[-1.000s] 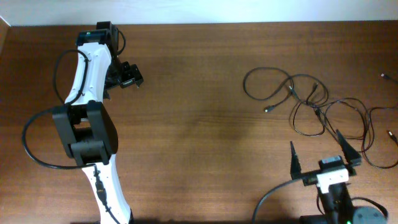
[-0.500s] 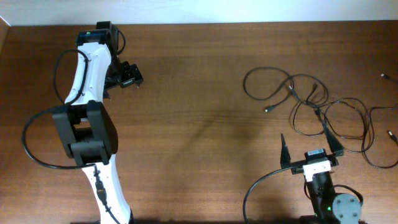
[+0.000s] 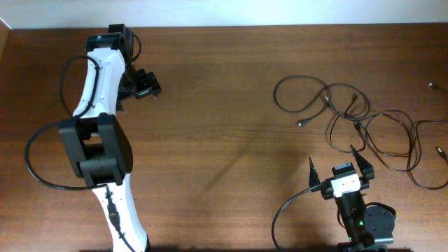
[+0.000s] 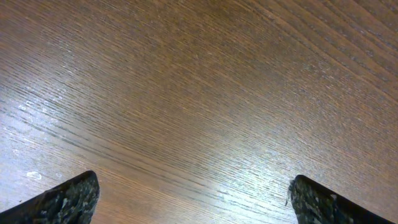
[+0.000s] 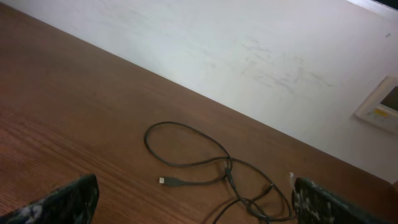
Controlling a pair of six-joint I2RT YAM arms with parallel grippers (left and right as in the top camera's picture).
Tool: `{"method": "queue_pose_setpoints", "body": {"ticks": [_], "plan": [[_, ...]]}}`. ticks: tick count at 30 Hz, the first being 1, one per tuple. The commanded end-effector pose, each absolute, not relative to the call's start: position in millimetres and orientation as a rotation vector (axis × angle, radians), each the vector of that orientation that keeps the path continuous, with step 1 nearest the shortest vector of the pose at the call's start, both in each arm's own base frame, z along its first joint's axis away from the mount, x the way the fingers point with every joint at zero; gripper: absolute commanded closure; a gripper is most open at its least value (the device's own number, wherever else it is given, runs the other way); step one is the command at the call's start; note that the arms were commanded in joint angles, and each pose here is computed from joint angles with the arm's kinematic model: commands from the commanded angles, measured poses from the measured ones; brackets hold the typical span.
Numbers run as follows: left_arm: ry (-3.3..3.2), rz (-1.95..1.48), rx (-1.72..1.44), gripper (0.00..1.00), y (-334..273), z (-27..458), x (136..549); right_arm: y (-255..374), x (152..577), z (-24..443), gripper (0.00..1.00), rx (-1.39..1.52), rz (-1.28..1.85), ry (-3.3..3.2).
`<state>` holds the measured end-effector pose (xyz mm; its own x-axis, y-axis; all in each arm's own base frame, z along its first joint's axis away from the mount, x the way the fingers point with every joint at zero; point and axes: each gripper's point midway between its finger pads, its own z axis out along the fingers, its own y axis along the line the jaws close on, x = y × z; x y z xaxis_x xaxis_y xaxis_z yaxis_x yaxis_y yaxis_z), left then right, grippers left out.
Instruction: Untangle cables
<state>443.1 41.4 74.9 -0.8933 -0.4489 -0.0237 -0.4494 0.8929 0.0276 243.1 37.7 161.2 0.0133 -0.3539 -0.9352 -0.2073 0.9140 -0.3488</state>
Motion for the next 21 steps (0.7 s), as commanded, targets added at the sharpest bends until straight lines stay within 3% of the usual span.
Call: {"method": "queue_pose_setpoints", "body": {"ticks": [1, 17, 21], "plan": [[3.025, 0.059, -0.736, 0.01, 43.5, 78.4, 444.6, 36.5, 243.0, 159.4, 0.02, -0.438, -0.118, 1.575], [3.027, 0.060, -0.738, 0.01, 43.5, 77.1, 444.5, 36.5, 243.0, 159.4, 0.02, -0.438, -0.118, 1.575], [2.950, 0.039, -0.721, 0.01, 43.6, 111.4, 446.1, 36.5, 243.0, 159.4, 0.02, -0.438, -0.118, 1.575]]}}
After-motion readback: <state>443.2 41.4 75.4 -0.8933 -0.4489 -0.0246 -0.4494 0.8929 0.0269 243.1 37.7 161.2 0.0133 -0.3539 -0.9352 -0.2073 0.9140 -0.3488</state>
